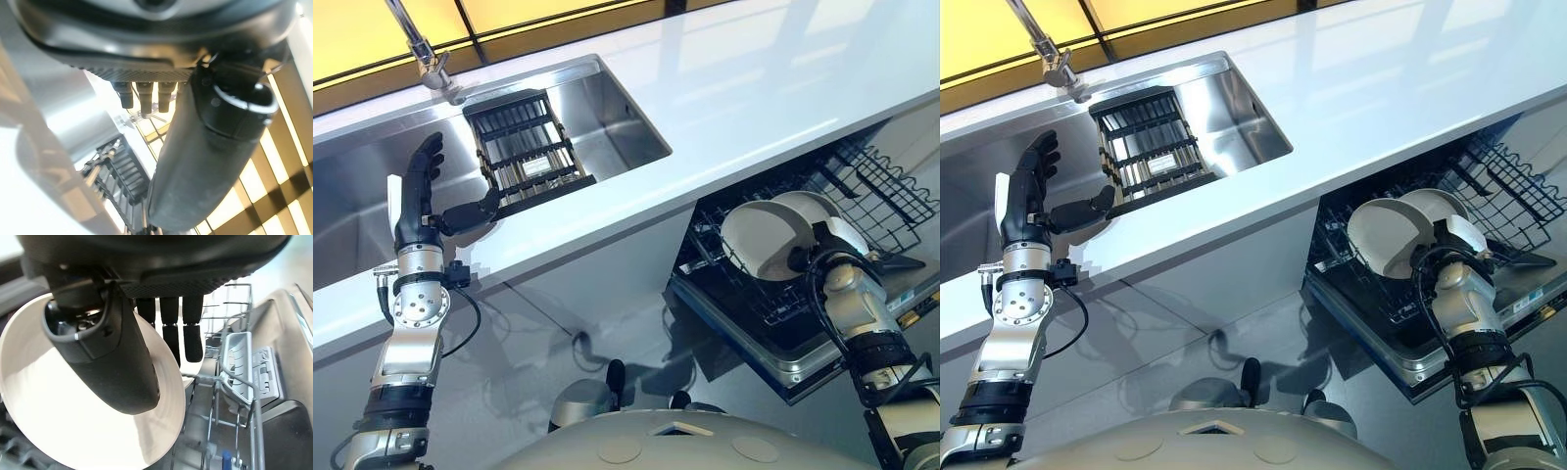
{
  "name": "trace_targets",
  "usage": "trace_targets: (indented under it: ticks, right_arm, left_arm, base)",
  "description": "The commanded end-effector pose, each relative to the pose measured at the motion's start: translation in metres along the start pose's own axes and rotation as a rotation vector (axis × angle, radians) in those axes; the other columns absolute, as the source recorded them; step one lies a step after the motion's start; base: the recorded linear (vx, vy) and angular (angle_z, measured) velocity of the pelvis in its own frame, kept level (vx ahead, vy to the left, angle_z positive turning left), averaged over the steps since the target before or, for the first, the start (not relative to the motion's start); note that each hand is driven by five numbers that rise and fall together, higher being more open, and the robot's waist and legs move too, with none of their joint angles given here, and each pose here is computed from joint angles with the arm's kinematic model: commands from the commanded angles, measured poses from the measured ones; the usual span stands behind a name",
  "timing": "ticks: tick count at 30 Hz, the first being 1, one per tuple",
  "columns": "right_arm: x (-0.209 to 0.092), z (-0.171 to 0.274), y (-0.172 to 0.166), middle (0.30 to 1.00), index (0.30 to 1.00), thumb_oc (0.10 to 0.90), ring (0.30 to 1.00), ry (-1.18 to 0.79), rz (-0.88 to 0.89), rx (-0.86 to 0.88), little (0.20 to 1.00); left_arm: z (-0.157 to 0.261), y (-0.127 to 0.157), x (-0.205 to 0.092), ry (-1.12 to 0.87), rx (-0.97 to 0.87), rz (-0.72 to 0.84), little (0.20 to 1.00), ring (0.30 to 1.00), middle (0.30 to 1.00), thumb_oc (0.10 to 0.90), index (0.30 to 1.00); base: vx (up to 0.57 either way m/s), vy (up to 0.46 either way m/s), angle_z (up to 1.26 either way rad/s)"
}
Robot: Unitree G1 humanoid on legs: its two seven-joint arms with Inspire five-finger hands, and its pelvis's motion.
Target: Pick up plates and place into dishwasher.
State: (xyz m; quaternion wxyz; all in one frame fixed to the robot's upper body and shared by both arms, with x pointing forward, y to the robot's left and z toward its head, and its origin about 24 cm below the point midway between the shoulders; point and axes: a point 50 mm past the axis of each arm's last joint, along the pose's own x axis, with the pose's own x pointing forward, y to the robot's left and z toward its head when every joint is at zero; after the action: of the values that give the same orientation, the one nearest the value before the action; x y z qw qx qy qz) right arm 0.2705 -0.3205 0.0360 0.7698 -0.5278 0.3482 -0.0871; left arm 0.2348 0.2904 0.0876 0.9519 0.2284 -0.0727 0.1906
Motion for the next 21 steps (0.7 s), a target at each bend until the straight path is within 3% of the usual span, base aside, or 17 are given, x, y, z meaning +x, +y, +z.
trace_targets:
  ticks: [1, 7, 9, 10, 11, 16, 21]
  right_arm:
    - [0.000, 0.035, -0.051, 0.300, 0.300, 0.100, 0.300, -0.052, -0.054, -0.174, 0.200]
    - [-0.001, 0.055, -0.041, 0.300, 0.300, 0.100, 0.300, -0.037, 0.072, -0.247, 0.200]
    - [-0.002, 0.063, -0.040, 0.399, 0.399, 0.215, 0.399, -0.041, 0.095, -0.266, 0.315]
    - [-0.003, 0.067, -0.038, 0.540, 0.540, 0.380, 0.540, -0.055, 0.110, -0.253, 0.480]
    - [-0.003, 0.070, -0.037, 0.900, 0.900, 0.800, 0.900, -0.068, 0.109, -0.240, 0.900]
    - [-0.010, 0.088, -0.045, 0.900, 0.900, 0.800, 0.900, -0.203, 0.015, -0.081, 0.900]
    - [-0.028, 0.101, -0.063, 0.900, 0.900, 0.800, 0.900, -0.401, -0.189, 0.227, 0.900]
  left_arm:
    - [0.048, 0.014, 0.031, -0.234, 0.026, 0.017, 0.900, 0.900, 0.900, 0.800, 0.900]
    - [0.050, 0.011, 0.033, -0.244, 0.022, -0.008, 0.900, 0.900, 0.900, 0.800, 0.900]
    - [0.052, 0.008, 0.034, -0.250, 0.021, -0.018, 0.900, 0.900, 0.900, 0.800, 0.900]
    - [0.052, 0.007, 0.034, -0.252, 0.019, -0.026, 0.900, 0.900, 0.900, 0.800, 0.900]
    - [0.053, 0.007, 0.034, -0.254, 0.020, -0.029, 0.900, 0.900, 0.900, 0.800, 0.900]
    - [0.052, 0.004, 0.033, -0.258, 0.022, -0.047, 0.900, 0.900, 0.900, 0.800, 0.900]
    - [0.047, 0.003, 0.028, -0.251, 0.023, -0.037, 0.900, 0.900, 0.900, 0.800, 0.900]
  base:
    - [0.01, 0.006, 0.05]
    - [0.00, -0.001, 0.01]
    - [0.01, -0.012, 0.04]
    - [0.01, -0.019, 0.04]
    - [0.01, -0.022, 0.05]
    - [0.00, -0.004, 0.01]
    - [0.00, 0.000, 0.00]
